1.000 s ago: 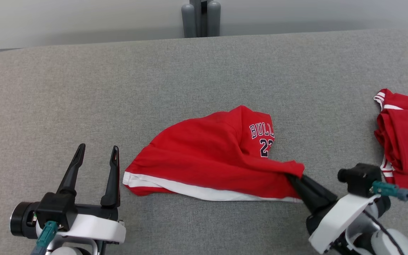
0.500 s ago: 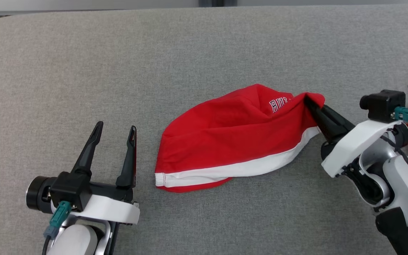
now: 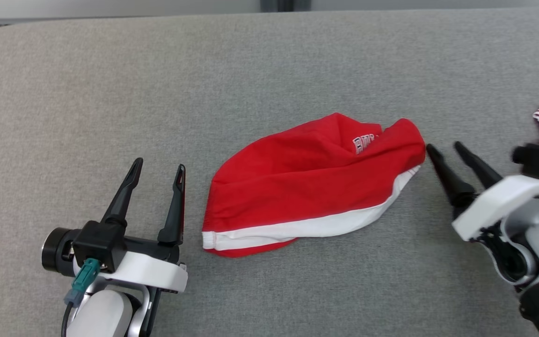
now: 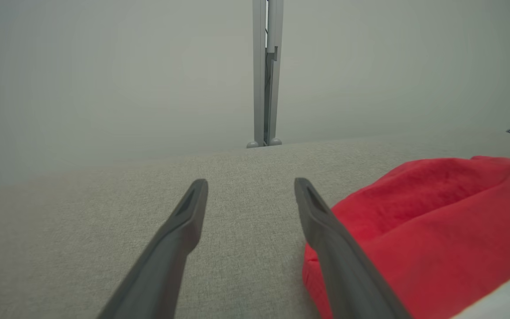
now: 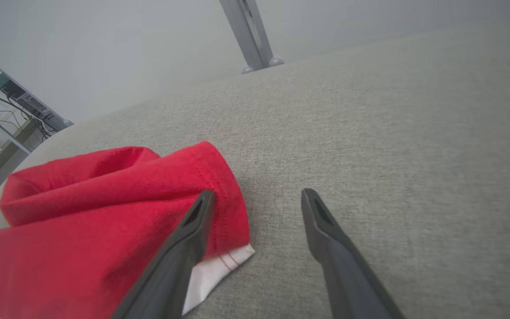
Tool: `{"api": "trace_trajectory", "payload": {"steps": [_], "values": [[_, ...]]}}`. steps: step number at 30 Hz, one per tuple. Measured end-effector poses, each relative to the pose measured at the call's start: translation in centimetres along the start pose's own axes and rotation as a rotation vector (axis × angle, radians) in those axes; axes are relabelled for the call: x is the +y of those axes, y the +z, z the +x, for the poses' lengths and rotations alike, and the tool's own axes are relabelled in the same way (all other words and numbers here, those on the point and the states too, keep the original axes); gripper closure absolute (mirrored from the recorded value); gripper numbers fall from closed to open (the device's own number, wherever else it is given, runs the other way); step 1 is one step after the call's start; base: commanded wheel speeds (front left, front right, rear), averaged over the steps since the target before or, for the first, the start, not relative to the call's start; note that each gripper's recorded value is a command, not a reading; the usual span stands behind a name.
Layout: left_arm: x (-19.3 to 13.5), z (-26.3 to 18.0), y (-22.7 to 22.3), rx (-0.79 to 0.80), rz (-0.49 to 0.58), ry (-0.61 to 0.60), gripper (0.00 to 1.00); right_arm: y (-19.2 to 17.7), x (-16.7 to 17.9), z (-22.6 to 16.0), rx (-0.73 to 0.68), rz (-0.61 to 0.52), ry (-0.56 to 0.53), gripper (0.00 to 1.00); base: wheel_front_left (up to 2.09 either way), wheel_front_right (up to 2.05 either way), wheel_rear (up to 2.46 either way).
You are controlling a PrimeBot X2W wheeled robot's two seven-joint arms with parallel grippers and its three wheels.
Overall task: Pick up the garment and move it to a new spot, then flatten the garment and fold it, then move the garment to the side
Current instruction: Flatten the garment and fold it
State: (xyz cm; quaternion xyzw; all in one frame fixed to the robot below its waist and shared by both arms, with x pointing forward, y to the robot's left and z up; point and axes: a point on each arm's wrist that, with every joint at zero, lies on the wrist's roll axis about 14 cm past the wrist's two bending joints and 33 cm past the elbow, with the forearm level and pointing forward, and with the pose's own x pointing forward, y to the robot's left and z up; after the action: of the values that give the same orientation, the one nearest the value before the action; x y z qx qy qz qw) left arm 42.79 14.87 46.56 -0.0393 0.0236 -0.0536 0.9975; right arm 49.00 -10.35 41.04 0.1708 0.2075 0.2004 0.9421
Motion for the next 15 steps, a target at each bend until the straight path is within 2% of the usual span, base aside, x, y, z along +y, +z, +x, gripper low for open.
{"api": "trace_trajectory", "payload": {"steps": [6,12,15], "values": [[-0.4,0.0,0.7,-0.021,0.003,-0.013,0.00,3.9,-3.0,-4.2,-0.212,0.018,-0.082,0.00,0.00,0.00,0.00],[-0.2,-0.3,2.3,-0.067,0.023,-0.008,0.00,7.8,-3.8,-8.1,-0.391,-0.113,-0.135,0.00,0.00,0.00,0.00],[0.0,-0.8,3.4,-0.095,0.038,0.001,0.00,8.7,-2.9,-9.6,-0.450,-0.189,-0.154,0.00,0.00,0.00,0.00]]}}
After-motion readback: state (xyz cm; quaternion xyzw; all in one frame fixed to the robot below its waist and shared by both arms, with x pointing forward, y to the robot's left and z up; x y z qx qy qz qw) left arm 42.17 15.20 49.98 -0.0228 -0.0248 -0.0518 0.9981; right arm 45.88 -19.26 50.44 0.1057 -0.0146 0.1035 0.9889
